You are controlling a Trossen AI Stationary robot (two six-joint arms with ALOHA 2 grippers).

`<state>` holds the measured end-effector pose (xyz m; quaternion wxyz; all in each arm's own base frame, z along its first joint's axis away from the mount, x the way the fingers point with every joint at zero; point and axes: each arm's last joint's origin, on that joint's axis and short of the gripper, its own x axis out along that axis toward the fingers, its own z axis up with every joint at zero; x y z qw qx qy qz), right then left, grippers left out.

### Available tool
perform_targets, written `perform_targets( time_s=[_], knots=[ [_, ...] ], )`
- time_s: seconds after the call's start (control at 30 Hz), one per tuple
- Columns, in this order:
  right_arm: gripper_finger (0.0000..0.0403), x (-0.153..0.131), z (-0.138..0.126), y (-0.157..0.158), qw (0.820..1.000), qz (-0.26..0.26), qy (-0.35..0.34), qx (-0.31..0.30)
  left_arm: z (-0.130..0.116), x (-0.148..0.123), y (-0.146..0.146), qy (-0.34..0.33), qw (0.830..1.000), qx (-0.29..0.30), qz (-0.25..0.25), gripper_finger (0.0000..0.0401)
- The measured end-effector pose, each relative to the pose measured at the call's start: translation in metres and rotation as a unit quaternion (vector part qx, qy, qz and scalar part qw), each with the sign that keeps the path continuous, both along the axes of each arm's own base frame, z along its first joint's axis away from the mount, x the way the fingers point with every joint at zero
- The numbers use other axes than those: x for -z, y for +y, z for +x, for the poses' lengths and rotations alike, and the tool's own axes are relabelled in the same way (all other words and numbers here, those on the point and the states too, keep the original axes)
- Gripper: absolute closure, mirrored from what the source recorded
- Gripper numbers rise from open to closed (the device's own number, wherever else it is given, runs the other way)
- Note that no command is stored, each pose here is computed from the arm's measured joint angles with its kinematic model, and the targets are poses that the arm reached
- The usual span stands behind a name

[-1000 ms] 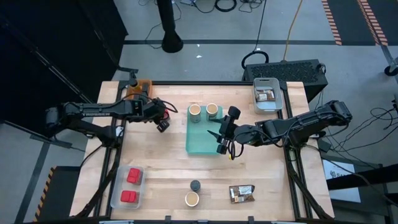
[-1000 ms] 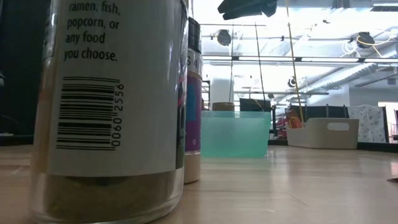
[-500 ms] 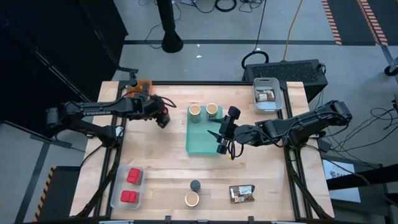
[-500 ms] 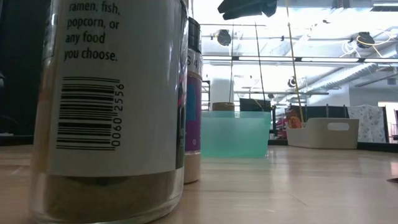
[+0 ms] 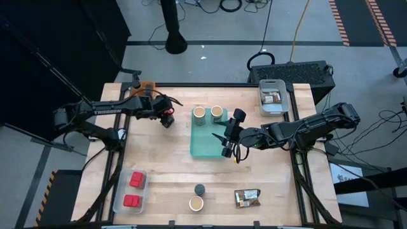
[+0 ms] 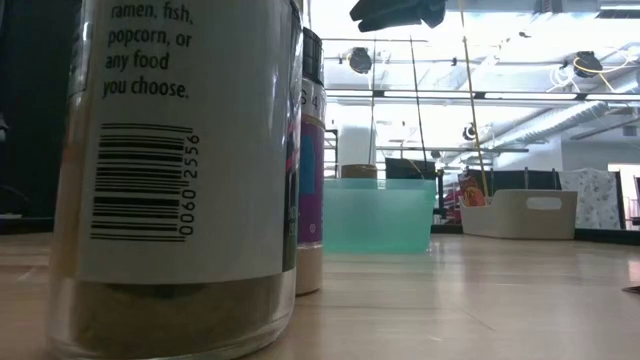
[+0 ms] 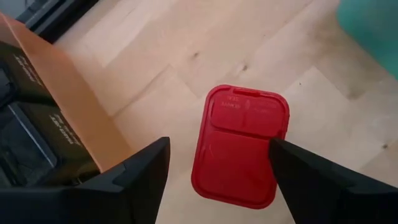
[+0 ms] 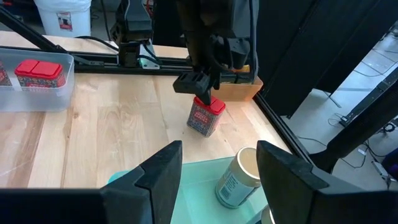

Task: Sort spices by type
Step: Put the red seasoning can into the transparent bin

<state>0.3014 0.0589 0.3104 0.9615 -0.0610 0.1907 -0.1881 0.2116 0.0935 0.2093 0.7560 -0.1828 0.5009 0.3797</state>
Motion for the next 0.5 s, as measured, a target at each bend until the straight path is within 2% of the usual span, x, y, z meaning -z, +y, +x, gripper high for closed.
perform_targets(
  time_s=[0.27,0.43,0.5],
  knots=[
    [0.0213,0.000,0.000,0.000,1.000,-0.001,0.001,0.000,-0.001,-0.004,0.003,0.006,1.000,0.008,-0.014,0.0127],
    [0.0213,0.000,0.000,0.000,1.000,-0.002,0.002,0.000,0.005,-0.023,0.006,-0.006,1.000,0.023,-0.008,0.0127],
    [0.0213,0.000,0.000,0.000,1.000,-0.002,0.002,0.000,0.004,-0.026,0.006,-0.004,0.999,0.026,-0.024,0.0127]
  ],
)
